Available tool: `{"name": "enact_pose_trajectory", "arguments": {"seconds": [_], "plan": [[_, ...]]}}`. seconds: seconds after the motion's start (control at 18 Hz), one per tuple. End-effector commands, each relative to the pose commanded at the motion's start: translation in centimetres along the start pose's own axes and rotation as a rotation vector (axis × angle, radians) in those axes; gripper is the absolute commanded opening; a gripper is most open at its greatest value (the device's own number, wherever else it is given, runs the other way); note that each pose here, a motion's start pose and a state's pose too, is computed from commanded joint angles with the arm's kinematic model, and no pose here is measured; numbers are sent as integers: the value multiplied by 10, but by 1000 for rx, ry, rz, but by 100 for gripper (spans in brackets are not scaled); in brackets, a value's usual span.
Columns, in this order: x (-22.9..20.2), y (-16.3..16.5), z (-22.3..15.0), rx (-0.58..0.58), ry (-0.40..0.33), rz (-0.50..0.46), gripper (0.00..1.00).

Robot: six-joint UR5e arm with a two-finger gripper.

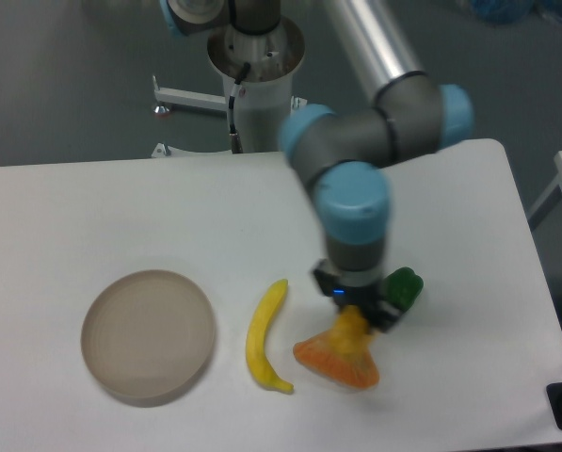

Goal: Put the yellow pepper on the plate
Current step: 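Carry the held yellow pepper over the banana toward the beige plate, then lower the yellow pepper onto the plate and open the gripper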

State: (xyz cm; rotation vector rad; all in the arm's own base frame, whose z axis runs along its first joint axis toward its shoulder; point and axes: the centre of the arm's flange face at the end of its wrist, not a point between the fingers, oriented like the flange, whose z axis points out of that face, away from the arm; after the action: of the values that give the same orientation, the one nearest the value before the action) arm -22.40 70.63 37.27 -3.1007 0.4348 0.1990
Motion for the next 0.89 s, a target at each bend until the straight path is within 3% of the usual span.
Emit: {"name": "enact_pose_trajectory", "arguments": {"seconds": [0.17, 0.22, 0.39, 0.72, 0.89], "plan": [[54, -22, -2, -5, 11, -23, 41], [94, -41, -4, -3, 14, -32, 41], [146, -63, 7, -16, 26, -3, 41], [207, -89, 38, -51, 60, 25, 41], [214, -93, 53, -69, 70, 28, 41]]}}
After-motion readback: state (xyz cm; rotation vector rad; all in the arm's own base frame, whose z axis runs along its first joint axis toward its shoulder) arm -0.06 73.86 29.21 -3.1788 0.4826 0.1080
